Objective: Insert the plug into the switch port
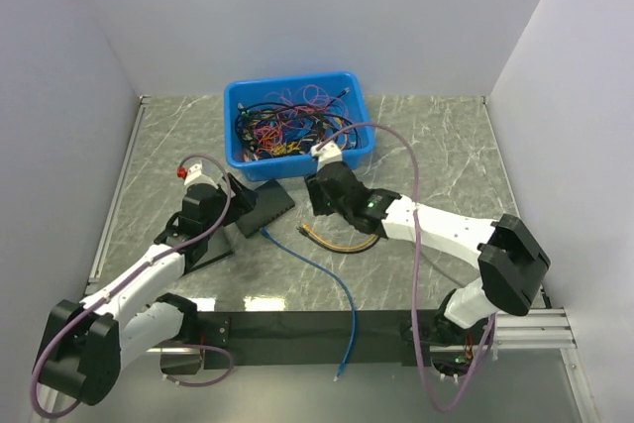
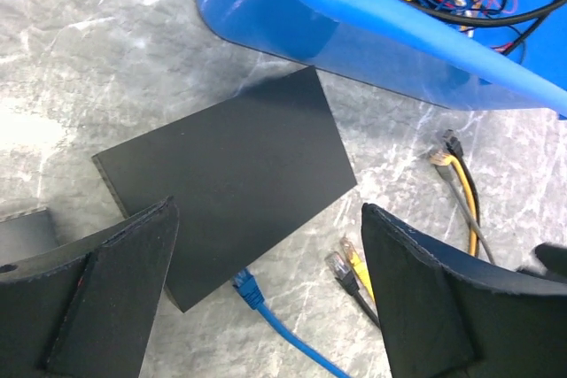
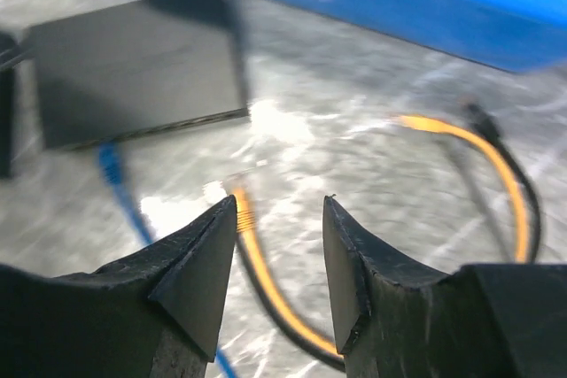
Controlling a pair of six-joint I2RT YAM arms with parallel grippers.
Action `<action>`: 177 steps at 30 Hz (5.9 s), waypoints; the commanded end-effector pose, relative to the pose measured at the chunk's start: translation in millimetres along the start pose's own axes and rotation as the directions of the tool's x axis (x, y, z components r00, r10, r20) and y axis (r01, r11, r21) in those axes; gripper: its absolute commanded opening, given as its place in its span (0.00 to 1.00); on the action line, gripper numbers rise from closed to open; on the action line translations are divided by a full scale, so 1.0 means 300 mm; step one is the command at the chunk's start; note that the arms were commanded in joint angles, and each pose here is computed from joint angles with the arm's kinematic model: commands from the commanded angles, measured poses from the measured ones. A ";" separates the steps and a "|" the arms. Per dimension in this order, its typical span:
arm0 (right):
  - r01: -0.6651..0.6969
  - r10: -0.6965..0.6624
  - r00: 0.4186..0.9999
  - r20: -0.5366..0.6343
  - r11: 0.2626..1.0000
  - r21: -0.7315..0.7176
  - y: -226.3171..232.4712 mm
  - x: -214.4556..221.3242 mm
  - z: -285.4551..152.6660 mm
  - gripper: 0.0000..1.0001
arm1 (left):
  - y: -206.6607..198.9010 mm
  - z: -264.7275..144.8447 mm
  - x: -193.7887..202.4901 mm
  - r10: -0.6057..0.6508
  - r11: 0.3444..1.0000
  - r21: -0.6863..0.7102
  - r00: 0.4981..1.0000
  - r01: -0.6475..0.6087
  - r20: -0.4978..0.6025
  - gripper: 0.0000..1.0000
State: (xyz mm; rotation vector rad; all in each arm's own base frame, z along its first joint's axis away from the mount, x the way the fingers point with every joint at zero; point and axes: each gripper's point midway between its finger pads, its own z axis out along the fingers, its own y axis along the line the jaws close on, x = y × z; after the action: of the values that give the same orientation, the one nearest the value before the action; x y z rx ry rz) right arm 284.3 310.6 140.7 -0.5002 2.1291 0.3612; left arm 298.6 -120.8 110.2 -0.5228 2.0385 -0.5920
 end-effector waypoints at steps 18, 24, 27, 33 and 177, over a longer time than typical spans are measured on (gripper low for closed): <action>-0.126 0.102 0.969 -0.225 0.987 -0.097 0.050 0.200 0.046 0.34 | 0.062 0.045 0.077 0.004 0.999 -0.046 0.997 -0.007 -0.076 0.86; -0.075 0.036 0.962 -0.272 0.988 -0.134 0.110 0.243 0.076 0.34 | 0.065 0.048 0.066 0.009 0.998 -0.056 0.997 -0.013 -0.075 0.86; -0.061 0.021 0.956 -0.292 0.990 -0.130 0.119 0.264 0.092 0.34 | 0.054 0.040 0.049 0.010 0.999 -0.053 0.998 -0.014 -0.068 0.86; -0.047 0.010 0.944 -0.330 0.993 -0.105 0.114 0.299 0.121 0.34 | 0.056 -0.006 -0.015 0.029 0.997 -0.074 1.000 -0.029 -0.002 0.87; -0.133 0.177 0.977 0.123 0.945 -0.300 0.056 0.011 -0.153 0.00 | -0.036 -0.108 -0.085 0.053 0.991 0.119 0.994 -0.064 0.094 0.86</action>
State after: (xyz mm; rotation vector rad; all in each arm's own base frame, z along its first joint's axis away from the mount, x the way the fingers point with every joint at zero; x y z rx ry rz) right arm 244.6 291.7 148.2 -0.4208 2.0553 0.7222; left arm 280.2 -96.4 125.1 -0.4893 1.9961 -0.5509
